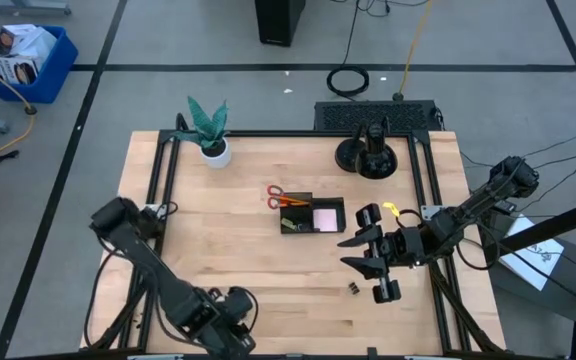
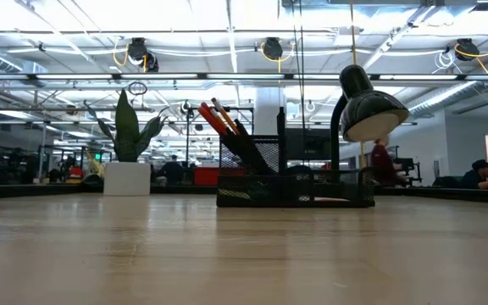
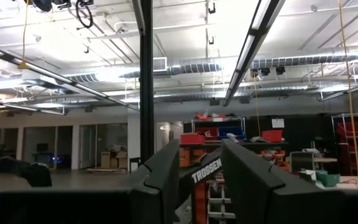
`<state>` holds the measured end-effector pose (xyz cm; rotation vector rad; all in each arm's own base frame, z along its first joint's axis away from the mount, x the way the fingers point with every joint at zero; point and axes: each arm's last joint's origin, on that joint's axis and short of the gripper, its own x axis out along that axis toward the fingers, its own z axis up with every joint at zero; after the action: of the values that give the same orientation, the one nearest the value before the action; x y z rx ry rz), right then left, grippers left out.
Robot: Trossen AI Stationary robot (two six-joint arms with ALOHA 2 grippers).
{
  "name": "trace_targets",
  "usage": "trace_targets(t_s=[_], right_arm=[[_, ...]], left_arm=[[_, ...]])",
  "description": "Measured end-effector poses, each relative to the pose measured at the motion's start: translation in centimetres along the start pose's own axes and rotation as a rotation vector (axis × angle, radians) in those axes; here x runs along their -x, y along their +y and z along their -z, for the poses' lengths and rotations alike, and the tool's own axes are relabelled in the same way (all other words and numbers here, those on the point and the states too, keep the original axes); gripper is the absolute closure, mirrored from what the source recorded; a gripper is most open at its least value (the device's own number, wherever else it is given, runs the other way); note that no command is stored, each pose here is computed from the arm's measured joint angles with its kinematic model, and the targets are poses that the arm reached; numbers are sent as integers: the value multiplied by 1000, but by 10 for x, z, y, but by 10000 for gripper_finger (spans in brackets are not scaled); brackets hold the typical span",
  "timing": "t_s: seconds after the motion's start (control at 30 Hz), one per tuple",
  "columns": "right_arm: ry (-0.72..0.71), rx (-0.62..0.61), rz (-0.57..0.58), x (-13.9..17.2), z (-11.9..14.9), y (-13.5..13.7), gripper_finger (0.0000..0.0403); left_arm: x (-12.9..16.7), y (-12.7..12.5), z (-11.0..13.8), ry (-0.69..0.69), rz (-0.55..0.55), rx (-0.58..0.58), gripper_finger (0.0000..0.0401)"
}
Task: Pick and place office supplies into organizer
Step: Put the left black binder clip into the desk organizer
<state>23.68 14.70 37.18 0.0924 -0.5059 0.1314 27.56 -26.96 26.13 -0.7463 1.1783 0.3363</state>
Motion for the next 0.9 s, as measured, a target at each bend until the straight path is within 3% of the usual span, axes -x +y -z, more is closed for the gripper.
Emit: trace_targets(t_s=[0.2, 0.3, 0.43, 0.63, 0.73, 0.9], right_arm=[[10, -25, -2, 0, 1, 0, 293], [11, -26, -3, 0, 1, 0, 293], [13, -37, -3, 0, 1, 0, 293], [19, -38, -4, 0, 2, 0, 293], [19, -37, -4, 0, 2, 0, 293], [19, -34, -4, 0, 2, 0, 293]], left_arm=[[-30, 0, 2, 24, -78, -25, 224], [-36, 2, 2, 28, -103, -179, 224], [-37, 5, 5, 51, -139, -475, 224], [-32, 21, 13, 155, -291, -894, 224], [-31, 24, 10, 141, -339, -963, 224], [-34, 20, 1, 116, -298, -1045, 224]])
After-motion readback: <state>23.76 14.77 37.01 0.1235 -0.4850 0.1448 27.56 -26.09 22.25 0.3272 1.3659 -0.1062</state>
